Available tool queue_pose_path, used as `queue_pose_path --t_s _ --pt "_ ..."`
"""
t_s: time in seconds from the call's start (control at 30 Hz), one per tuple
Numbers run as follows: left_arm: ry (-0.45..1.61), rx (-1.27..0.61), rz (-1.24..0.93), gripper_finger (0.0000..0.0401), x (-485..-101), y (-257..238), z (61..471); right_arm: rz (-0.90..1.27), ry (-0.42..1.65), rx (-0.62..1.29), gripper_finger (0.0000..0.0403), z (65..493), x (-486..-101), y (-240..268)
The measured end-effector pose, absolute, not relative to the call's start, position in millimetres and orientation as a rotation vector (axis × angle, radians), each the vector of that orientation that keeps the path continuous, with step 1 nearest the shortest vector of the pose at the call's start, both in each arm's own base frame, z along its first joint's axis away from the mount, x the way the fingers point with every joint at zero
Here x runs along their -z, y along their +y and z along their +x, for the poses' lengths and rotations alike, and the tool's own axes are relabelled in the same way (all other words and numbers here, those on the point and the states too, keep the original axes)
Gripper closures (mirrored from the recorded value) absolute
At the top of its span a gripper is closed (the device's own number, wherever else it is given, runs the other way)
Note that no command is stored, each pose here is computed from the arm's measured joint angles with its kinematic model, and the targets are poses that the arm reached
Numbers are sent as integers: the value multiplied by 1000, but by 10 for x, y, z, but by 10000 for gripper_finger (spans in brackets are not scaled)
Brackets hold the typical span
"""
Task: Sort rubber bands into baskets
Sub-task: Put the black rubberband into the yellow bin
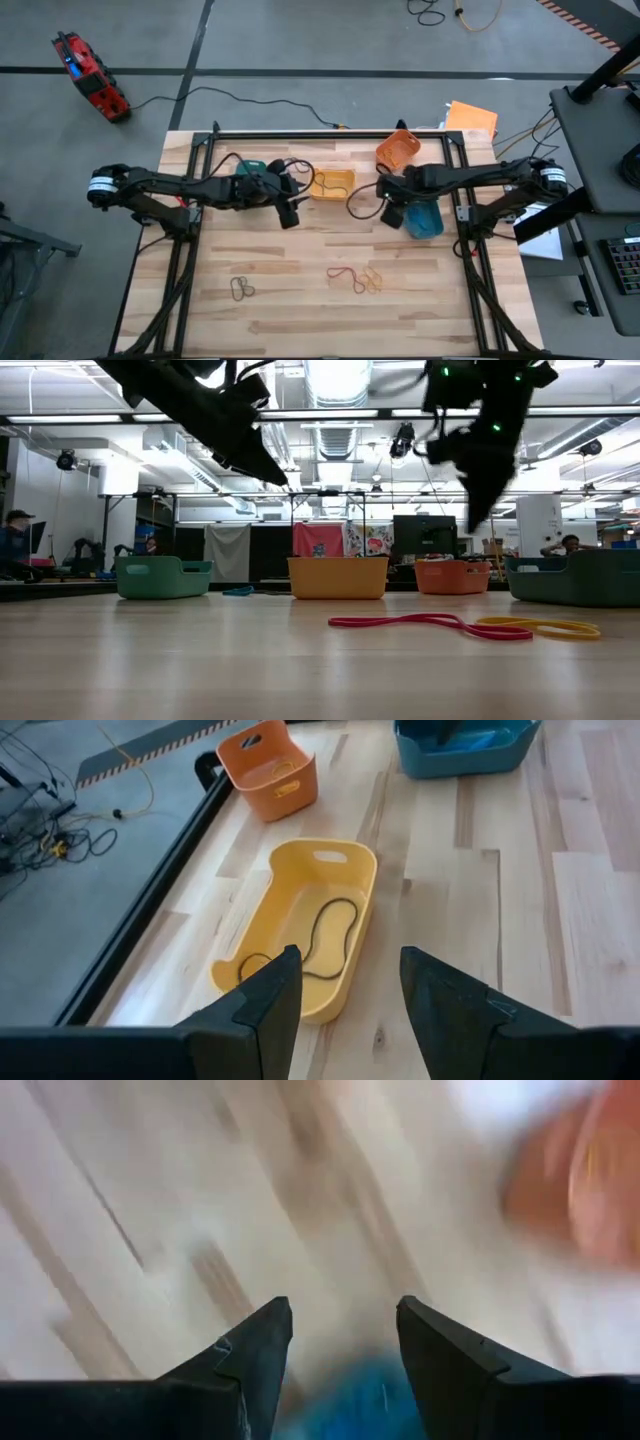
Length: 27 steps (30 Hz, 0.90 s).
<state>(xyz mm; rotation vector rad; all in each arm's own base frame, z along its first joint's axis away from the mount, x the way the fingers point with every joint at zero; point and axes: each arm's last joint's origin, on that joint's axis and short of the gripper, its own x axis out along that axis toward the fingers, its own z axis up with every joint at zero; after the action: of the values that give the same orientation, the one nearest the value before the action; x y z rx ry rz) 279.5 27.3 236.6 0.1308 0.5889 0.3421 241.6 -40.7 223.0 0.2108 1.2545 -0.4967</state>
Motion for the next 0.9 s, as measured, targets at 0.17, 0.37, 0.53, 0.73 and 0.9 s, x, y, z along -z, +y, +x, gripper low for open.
queue_pose_path --t_s 0.17,0.37,0.53,0.73,0.9 --pt "605 -376 95 246 -2348 290 2780 113 972 405 225 2615 -2414 -435" --pt "626 -472 -2 256 -2347 383 2750 3 744 348 229 2784 -2581 -459" --pt "682 -513 -50 268 -2297 447 2700 -36 738 333 229 2792 -2587 -461" --pt "885 -321 -185 277 -2167 354 2577 -51 767 326 229 2764 -2499 -457" --pt "1068 -187 -377 278 -2075 254 2449 -64 777 321 229 2753 -2450 -456"
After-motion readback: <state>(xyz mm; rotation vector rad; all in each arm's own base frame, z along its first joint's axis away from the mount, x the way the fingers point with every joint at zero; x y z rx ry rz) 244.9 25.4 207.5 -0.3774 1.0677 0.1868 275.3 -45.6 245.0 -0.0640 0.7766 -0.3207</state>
